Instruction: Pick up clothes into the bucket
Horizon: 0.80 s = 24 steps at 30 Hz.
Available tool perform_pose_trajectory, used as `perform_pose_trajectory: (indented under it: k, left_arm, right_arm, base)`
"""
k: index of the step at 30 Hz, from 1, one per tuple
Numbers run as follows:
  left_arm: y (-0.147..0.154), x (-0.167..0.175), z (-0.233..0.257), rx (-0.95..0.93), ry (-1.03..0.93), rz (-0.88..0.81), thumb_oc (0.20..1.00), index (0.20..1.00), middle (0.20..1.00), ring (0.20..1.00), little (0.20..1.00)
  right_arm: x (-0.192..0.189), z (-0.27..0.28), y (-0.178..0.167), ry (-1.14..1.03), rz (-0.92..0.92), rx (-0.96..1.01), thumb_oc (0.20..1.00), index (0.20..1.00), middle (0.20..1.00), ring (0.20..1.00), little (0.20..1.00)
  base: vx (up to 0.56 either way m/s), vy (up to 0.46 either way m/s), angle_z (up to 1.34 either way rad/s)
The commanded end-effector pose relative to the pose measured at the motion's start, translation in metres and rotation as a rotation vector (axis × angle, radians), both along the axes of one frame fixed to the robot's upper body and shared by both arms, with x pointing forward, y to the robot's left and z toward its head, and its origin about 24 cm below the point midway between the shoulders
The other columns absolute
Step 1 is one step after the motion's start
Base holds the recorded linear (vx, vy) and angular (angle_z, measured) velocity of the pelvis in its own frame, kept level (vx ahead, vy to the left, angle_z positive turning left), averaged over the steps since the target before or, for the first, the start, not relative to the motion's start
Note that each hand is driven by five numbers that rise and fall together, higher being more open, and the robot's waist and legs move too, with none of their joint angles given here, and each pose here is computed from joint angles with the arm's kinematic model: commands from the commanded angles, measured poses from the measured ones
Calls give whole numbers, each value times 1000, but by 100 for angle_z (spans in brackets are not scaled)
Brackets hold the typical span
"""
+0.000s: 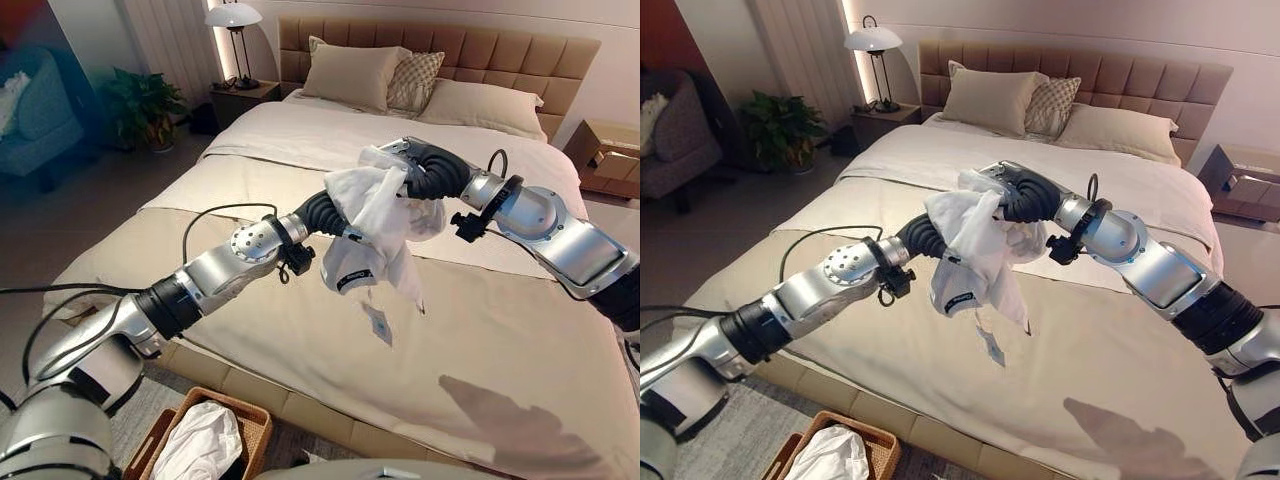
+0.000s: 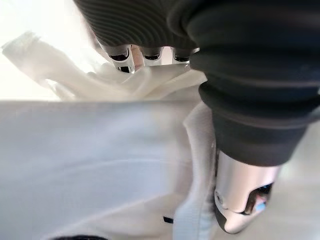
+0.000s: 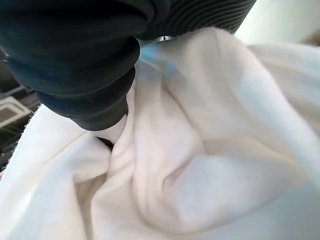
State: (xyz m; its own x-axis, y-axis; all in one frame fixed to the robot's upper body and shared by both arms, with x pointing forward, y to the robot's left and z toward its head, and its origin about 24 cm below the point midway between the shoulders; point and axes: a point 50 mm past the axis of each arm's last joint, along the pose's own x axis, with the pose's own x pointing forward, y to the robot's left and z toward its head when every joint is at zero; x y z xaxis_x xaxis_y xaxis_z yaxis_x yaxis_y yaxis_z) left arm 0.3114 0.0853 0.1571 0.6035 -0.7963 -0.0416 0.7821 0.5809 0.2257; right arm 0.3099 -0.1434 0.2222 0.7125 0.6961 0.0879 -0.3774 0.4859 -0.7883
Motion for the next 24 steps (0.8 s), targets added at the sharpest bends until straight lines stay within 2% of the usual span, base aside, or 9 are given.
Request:
perform_pose_trajectory:
  k: [1, 8, 9, 10, 11, 12, 14, 24]
  left_arm:
    - [-21, -7, 21, -67, 10, -167, 1000, 1000, 1000, 1000, 1000]
    - [-9, -14, 5, -130, 172, -191, 1000, 1000, 1000, 1000, 1000]
    - [-9, -15, -2, -173, 211, -180, 573, 573, 573, 573, 573]
    - [-9, -15, -2, -173, 211, -180, 507, 507, 507, 507, 507]
    - [-10, -16, -6, -209, 249, -180, 200, 200, 200, 200, 200]
    - [-10, -16, -6, -209, 249, -180, 200, 200, 200, 200, 200]
    - [-18, -22, -21, -324, 356, -187, 200, 200, 200, 200, 200]
    - [-30, -27, -33, -501, 452, -184, 200, 200, 200, 200, 200]
  right_arm:
    - [-3, 31, 13, -108, 79, 64, 200, 200, 200, 200, 200]
    - [4, 27, 9, -117, 42, 42, 200, 200, 200, 200, 200]
    - [6, 24, 8, -114, 33, 42, 200, 200, 200, 200, 200]
    - [6, 24, 8, -113, 33, 42, 200, 200, 200, 200, 200]
    - [6, 23, 7, -111, 28, 41, 200, 200, 200, 200, 200]
    - [6, 23, 7, -111, 28, 41, 200, 200, 200, 200, 200]
    - [6, 19, 6, -113, 18, 42, 200, 200, 200, 200, 200]
    - [7, 11, 6, -107, 8, 63, 200, 200, 200, 200, 200]
  base:
    - [12, 13, 3]
    - [0, 0, 0]
    - [0, 0, 0]
    - [0, 16, -4]
    - [0, 0, 0]
    - [0, 0, 0]
    - [1, 10, -2]
    - [-1, 6, -2]
